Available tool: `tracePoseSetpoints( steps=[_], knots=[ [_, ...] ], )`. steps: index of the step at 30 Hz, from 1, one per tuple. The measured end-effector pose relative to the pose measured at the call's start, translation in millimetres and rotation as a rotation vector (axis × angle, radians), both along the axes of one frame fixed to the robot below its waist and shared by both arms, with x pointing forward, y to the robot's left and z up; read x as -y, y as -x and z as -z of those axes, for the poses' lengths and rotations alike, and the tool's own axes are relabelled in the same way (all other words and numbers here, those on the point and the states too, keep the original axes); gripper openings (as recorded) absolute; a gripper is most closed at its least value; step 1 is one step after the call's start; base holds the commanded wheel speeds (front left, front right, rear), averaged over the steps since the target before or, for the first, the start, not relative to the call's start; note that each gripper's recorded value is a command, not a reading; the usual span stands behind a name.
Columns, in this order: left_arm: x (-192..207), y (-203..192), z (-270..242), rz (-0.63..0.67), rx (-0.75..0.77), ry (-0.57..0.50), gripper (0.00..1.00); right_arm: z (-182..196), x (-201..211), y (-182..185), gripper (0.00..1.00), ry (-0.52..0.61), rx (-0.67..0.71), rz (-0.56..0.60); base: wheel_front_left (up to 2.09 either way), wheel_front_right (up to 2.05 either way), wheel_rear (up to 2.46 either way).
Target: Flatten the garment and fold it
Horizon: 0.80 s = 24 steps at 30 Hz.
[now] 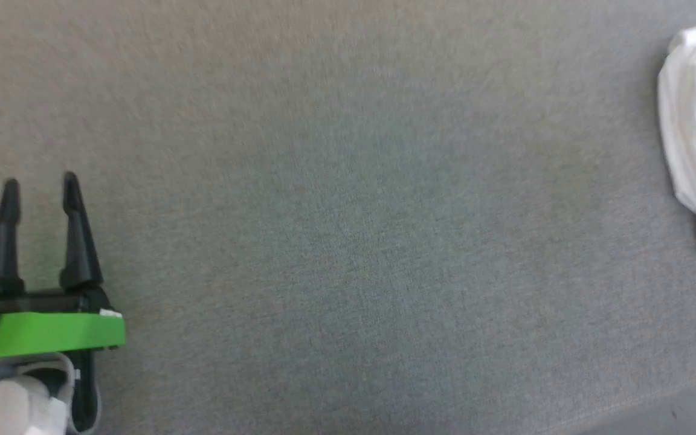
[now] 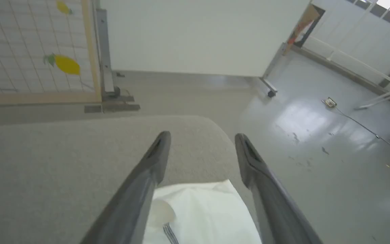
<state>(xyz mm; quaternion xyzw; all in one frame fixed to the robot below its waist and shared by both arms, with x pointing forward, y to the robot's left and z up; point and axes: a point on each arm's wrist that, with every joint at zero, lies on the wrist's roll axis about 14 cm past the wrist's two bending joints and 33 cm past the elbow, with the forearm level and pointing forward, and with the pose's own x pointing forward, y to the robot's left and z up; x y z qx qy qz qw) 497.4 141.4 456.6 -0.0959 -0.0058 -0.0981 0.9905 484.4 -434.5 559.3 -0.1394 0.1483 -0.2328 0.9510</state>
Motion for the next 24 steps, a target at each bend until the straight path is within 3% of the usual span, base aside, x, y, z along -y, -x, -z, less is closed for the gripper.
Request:
tracePoseSetpoints(
  steps=[4, 12, 16, 18, 21, 24],
  knots=[
    [-5, 16, -21, -0.031, 0.019, 0.001, 1.00, -63, -53, -3, 1.00, -0.100, 0.334, -0.142, 0.00, 0.00, 0.00],
    [-35, 44, -66, -0.168, 0.093, -0.024, 1.00, -118, -148, 30, 1.00, -0.177, 0.674, -0.354, 0.00, 0.00, 0.00],
    [-41, 61, -81, -0.201, 0.118, -0.019, 1.00, -119, -170, 46, 1.00, -0.242, 0.766, -0.394, 0.00, 0.00, 0.00],
    [-46, 69, -85, -0.220, 0.126, -0.023, 1.00, -112, -178, 50, 1.00, -0.331, 0.816, -0.413, 0.00, 0.00, 0.00],
    [-52, 80, -92, -0.242, 0.145, -0.028, 1.00, -86, -200, 50, 1.00, -0.444, 0.814, -0.450, 0.00, 0.00, 0.00],
    [-56, 89, -95, -0.255, 0.155, -0.038, 1.00, -60, -223, 52, 1.00, -0.489, 0.766, -0.486, 0.00, 0.00, 0.00]
  ],
)
